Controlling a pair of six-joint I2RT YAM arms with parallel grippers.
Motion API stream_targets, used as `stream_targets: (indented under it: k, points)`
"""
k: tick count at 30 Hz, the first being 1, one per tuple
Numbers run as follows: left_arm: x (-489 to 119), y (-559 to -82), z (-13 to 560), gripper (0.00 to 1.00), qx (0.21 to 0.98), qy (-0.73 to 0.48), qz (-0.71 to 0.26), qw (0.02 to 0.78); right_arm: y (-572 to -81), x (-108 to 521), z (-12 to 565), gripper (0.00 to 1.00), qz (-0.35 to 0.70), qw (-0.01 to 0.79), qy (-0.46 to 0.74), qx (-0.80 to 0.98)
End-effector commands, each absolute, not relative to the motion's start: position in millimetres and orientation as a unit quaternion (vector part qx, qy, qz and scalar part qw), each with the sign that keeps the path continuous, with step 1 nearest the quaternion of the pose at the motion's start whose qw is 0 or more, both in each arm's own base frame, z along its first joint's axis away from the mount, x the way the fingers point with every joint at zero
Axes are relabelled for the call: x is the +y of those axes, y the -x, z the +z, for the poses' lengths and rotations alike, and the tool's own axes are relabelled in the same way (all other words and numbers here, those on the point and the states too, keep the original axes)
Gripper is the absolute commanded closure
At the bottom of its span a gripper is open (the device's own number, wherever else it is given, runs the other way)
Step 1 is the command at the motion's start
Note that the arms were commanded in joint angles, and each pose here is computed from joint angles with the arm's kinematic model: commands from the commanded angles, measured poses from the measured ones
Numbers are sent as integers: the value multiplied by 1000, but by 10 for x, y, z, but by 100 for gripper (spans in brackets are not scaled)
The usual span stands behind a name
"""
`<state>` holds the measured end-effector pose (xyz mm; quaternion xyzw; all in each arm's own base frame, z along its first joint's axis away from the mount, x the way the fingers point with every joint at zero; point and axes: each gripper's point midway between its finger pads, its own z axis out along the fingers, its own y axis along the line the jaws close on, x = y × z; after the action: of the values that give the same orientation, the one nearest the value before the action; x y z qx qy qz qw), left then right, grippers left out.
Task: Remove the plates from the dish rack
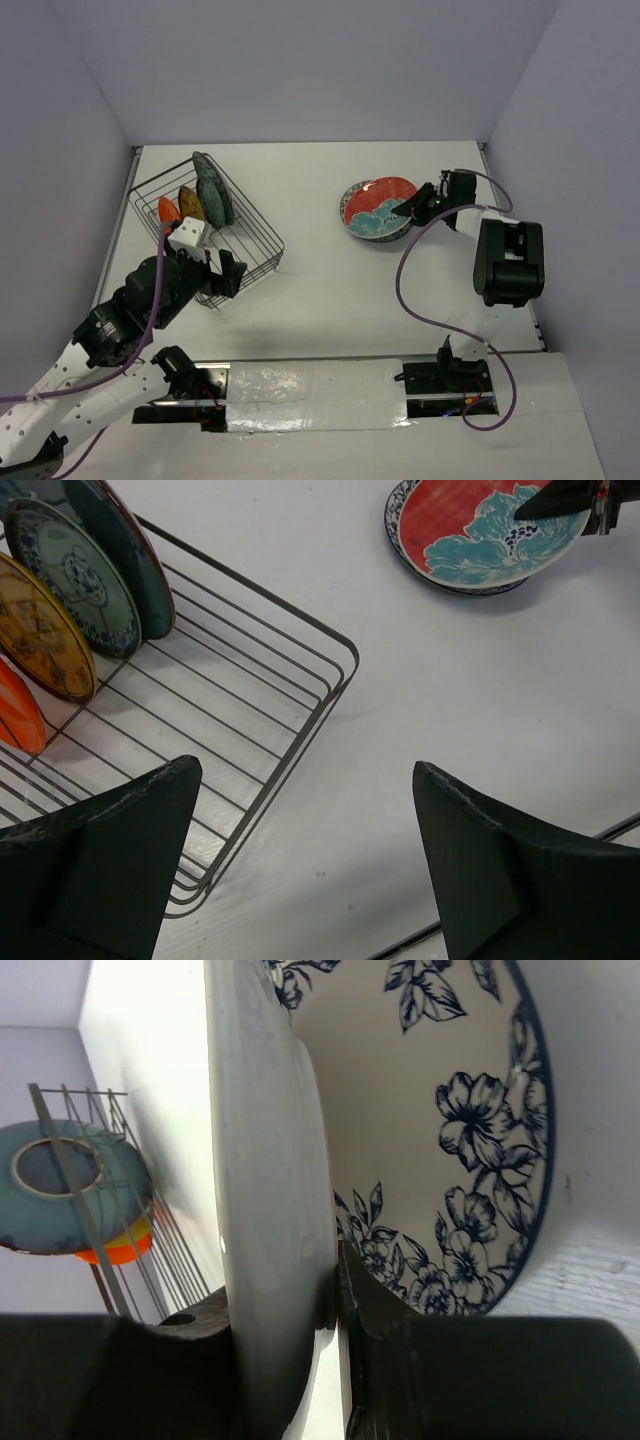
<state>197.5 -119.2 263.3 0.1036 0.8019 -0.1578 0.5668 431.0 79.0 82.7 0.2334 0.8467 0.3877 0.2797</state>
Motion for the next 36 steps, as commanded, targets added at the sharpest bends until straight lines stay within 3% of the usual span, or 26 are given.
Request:
stream_targets:
  k: [1, 3, 5, 9, 13, 14, 15, 23, 36]
  points:
    - [-1180, -2015, 2685, 1, 799, -86, -157, 574, -4571, 845, 1339, 79, 415, 338, -171, 827]
    - [-1185, -2023, 2666, 1, 802, -86, -155, 571, -4565, 846, 1290, 77, 409, 333, -171, 832]
    - [-1178, -2026, 2657, 0, 803, -85, -152, 570, -4550, 831, 1244, 69, 397, 329, -173, 839]
    - [-1174, -2030, 2655, 1, 803, -85, -151, 570, -4588, 764, 1189, 39, 335, 326, -175, 866]
    - [-1171, -2037, 2636, 0, 806, -84, -147, 568, -4528, 720, 1108, 34, 257, 313, -173, 898]
    - [-1177, -2039, 2629, 0, 806, -84, -148, 566, -4532, 701, 1113, 24, 242, 314, -173, 901]
    - [-1174, -2043, 2627, 0, 807, -84, -146, 566, -4555, 688, 1153, 0, 230, 319, -171, 903]
    - [-1162, -2048, 2619, 1, 808, -82, -142, 565, -4518, 562, 990, 0, 118, 298, -172, 931]
    - [-1156, -2047, 2612, 1, 809, -81, -141, 565, -4475, 586, 723, 0, 55, 271, -162, 947]
